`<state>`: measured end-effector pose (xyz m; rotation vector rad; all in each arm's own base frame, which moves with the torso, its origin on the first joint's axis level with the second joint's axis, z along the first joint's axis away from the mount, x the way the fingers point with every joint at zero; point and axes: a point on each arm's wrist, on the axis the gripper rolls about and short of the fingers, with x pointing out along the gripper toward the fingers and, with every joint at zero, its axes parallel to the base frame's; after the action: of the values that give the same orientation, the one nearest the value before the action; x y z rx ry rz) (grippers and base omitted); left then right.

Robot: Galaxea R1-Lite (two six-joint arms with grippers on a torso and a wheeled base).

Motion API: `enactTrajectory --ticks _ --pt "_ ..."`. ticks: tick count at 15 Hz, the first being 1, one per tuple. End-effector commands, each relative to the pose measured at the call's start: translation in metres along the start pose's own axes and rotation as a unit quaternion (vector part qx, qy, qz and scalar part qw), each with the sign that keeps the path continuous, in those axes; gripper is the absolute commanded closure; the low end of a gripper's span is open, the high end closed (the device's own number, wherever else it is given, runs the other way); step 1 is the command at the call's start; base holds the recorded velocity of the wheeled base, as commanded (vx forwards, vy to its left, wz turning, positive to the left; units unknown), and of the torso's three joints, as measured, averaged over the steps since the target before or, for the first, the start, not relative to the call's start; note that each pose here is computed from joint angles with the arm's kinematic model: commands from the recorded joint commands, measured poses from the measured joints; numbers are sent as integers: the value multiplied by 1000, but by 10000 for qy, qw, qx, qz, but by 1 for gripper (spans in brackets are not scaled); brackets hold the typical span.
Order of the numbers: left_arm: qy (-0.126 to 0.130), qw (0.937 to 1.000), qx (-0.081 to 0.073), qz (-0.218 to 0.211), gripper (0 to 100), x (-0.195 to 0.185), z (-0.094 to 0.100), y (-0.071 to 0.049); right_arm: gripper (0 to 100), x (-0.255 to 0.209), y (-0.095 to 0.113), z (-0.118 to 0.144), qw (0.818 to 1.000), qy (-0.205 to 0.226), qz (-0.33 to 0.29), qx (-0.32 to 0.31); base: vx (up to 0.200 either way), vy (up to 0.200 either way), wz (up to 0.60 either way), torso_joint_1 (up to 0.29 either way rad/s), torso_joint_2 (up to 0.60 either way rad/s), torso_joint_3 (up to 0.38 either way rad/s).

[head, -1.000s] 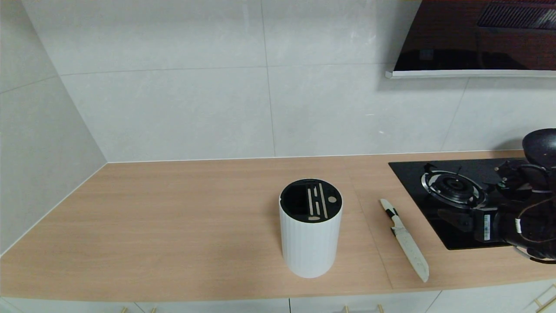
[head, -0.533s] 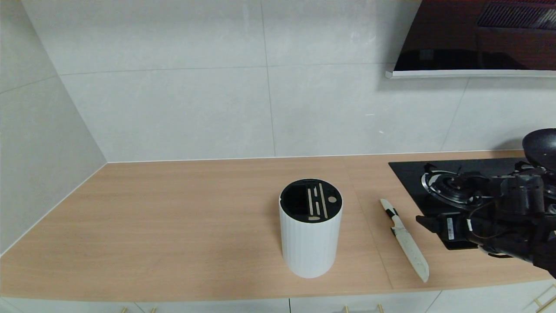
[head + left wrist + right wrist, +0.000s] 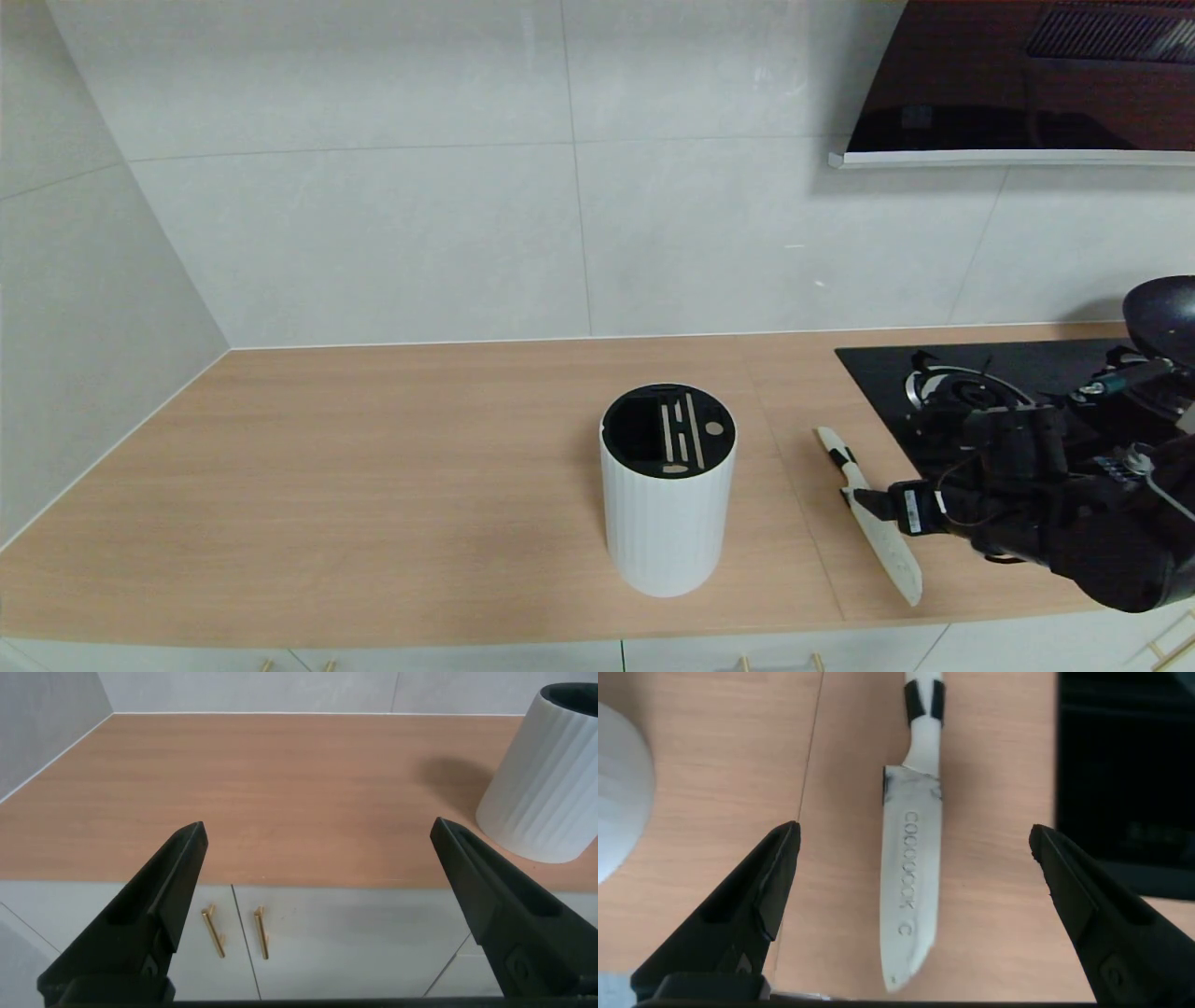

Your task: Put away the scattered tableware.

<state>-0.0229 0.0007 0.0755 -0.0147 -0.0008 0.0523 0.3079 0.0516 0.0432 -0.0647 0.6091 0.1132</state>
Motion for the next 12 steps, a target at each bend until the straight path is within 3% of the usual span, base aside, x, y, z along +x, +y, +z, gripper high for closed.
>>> enactTrajectory --ticks 1,12 --pt "2 10000 -3 7 0 0 0 0 0 24 6 -22 9997 241 -1 -59 0 0 0 0 0 0" --pt "2 10000 -3 7 0 0 0 0 0 63 10 -23 9999 125 -13 -34 0 0 0 0 0 0"
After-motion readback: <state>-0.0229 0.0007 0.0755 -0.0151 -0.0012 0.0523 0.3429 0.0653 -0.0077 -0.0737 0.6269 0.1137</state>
